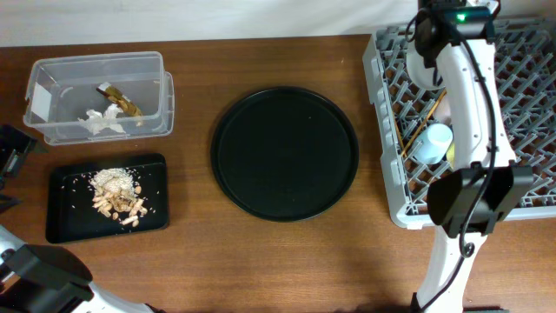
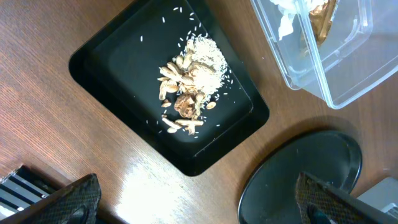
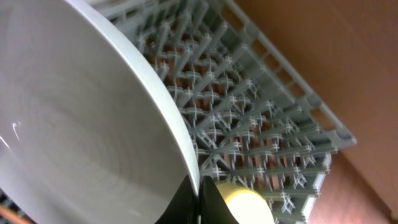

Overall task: Sort waste into correct bins and load items into the dishwasher rack
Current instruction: 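Lift the white plate and insert it upright into the rack slot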

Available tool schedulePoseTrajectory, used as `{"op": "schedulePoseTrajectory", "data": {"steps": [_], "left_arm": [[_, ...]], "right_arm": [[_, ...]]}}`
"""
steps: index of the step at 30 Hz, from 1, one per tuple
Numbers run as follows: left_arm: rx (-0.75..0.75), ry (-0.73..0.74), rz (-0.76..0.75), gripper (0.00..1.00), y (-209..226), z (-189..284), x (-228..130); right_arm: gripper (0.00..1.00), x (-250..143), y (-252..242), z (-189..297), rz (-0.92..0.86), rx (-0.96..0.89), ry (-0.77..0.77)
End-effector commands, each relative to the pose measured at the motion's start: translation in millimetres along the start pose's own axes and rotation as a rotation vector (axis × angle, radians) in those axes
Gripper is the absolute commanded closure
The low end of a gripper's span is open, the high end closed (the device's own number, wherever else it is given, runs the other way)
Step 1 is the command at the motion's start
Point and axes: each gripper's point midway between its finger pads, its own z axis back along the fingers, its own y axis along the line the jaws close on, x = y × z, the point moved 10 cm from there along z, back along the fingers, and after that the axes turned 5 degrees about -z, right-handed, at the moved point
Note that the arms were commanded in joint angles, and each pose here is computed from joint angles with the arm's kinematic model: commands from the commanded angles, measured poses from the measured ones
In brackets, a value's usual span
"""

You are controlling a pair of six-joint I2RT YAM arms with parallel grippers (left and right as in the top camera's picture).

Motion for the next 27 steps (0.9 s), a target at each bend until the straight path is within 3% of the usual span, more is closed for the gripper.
{"op": "schedulePoseTrajectory", "data": {"steps": [1, 9, 21, 23, 24, 25, 27], "left_arm": [[-0.012, -0.019, -0.011, 0.01, 1, 8, -5], [-0.012, -0.019, -0.011, 0.01, 1, 8, -5], [-0.012, -0.019, -0.011, 0.01, 1, 8, -5], [-0.012, -0.019, -0.011, 0.01, 1, 8, -5], [-0.012, -0.019, -0.011, 0.01, 1, 8, -5], [-0.011, -0.02, -0.011, 0.01, 1, 8, -5], [-0.012, -0.019, -0.011, 0.01, 1, 8, -5]], "right_arm": [[0.96, -2, 2, -2, 0.024, -0.053, -0.058], [0.96, -24, 22, -22, 0.045, 0.028, 0.011], [0.94, -39, 54, 18, 0.182, 0.066, -0.07], [0.77, -41, 57, 23, 0.214, 0.055, -0.085], [0.6, -42, 58, 26, 0.235, 0.059, -0.088], [0.33, -43, 58, 30, 0.248, 0.061, -0.089], [0.12, -42, 54, 37, 0.247, 0.07, -0.089]]}}
